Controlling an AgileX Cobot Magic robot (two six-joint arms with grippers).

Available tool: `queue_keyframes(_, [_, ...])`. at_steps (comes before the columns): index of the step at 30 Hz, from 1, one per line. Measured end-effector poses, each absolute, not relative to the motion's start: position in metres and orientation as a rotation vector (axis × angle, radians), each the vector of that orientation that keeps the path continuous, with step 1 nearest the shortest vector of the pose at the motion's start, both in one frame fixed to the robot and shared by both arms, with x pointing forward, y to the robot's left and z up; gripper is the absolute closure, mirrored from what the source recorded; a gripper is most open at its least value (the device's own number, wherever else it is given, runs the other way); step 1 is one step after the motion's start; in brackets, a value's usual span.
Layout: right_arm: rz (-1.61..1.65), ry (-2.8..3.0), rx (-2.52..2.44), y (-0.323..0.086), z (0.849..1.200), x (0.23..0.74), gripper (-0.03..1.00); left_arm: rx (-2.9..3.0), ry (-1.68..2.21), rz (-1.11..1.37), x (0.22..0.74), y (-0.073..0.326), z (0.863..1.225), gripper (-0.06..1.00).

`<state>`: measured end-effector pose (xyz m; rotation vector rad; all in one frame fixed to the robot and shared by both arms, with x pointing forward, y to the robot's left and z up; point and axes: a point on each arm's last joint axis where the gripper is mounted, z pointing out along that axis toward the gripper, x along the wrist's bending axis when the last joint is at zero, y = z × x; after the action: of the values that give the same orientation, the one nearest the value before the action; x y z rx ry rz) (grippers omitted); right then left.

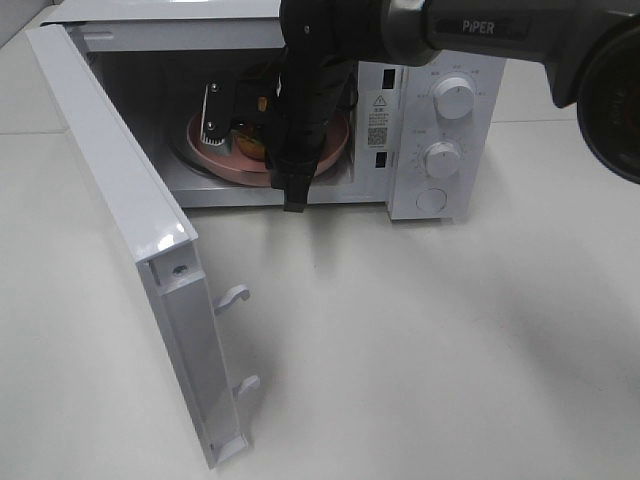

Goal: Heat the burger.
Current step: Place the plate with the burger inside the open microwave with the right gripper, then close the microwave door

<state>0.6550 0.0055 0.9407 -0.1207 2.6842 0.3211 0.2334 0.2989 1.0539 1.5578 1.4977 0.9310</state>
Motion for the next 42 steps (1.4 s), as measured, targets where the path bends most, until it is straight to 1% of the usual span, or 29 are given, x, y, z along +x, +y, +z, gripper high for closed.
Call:
queue_keyframes(1, [0.34,2.689,-0.05,0.006,0.941,0.655,0.73,1.558,1.498,0.931,0.233,0.299,1.054,0.94])
queue_keyframes(2, [0.34,2.689,-0.05,0.006,0.941,0.655,0.73,1.558,1.498,0.931,0.233,0.299,1.054,0.94])
queue_keyframes(3, [0.357,2.694,0.024,0.006,0.941,0.655,0.63,1.558,1.498,0.931,0.233,0.299,1.054,0.94])
queue_keyframes(4, [0.366,2.696,0.064,0.006,0.941,0.655,0.6,1.558,1.498,0.931,0.233,0.299,1.054,0.94])
queue_keyframes(5, [0.366,2.696,0.064,0.006,0.941,0.655,0.6,1.558,1.498,0.931,0.233,0.299,1.054,0.94])
queue_keyframes(6, [0.379,2.704,0.141,0.006,0.941,0.655,0.52,1.558,1.498,0.931,0.233,0.299,1.054,0.94])
queue_keyframes(7, [0.379,2.704,0.141,0.006,0.941,0.655,0.52,1.558,1.498,0.931,0.233,0.299,1.054,0.94])
queue_keyframes(8, [0.38,2.715,0.203,0.005,0.94,0.654,0.45,1.558,1.498,0.931,0.233,0.299,1.054,0.94])
queue_keyframes(9, [0.38,2.715,0.203,0.005,0.94,0.654,0.45,1.558,1.498,0.931,0.233,0.299,1.054,0.94])
queue_keyframes(10, [0.391,2.717,0.266,0.005,0.94,0.654,0.4,1.558,1.498,0.931,0.233,0.299,1.054,0.94])
queue_keyframes(11, [0.398,2.716,0.301,0.005,0.94,0.654,0.37,1.558,1.498,0.931,0.233,0.299,1.054,0.94])
queue_keyframes(12, [0.398,2.716,0.301,0.005,0.94,0.654,0.37,1.558,1.498,0.931,0.233,0.299,1.054,0.94])
queue_keyframes(14, [0.424,2.709,0.419,0.004,0.942,0.654,0.29,1.558,1.498,0.931,0.233,0.299,1.054,0.94])
queue_keyframes(17, [0.429,2.707,0.44,0.004,0.943,0.653,0.27,1.558,1.498,0.931,0.233,0.299,1.054,0.94])
queue_keyframes(21, [0.42,2.716,0.479,0.001,0.958,0.649,0.25,1.558,1.498,0.931,0.233,0.299,1.054,0.94])
queue_keyframes(29, [0.423,2.718,0.556,-0.001,0.966,0.646,0.25,1.558,1.498,0.931,0.233,0.299,1.054,0.94])
queue_keyframes(34, [0.405,2.729,0.748,-0.004,0.967,0.642,0.25,1.558,1.498,0.931,0.233,0.299,1.054,0.94])
queue_keyframes(37, [0.403,2.736,0.776,-0.004,0.967,0.641,0.25,1.558,1.498,0.931,0.233,0.299,1.054,0.94])
queue_keyframes(42, [0.464,2.754,0.877,-0.003,0.978,0.634,0.25,1.558,1.498,0.931,0.233,0.299,1.054,0.94])
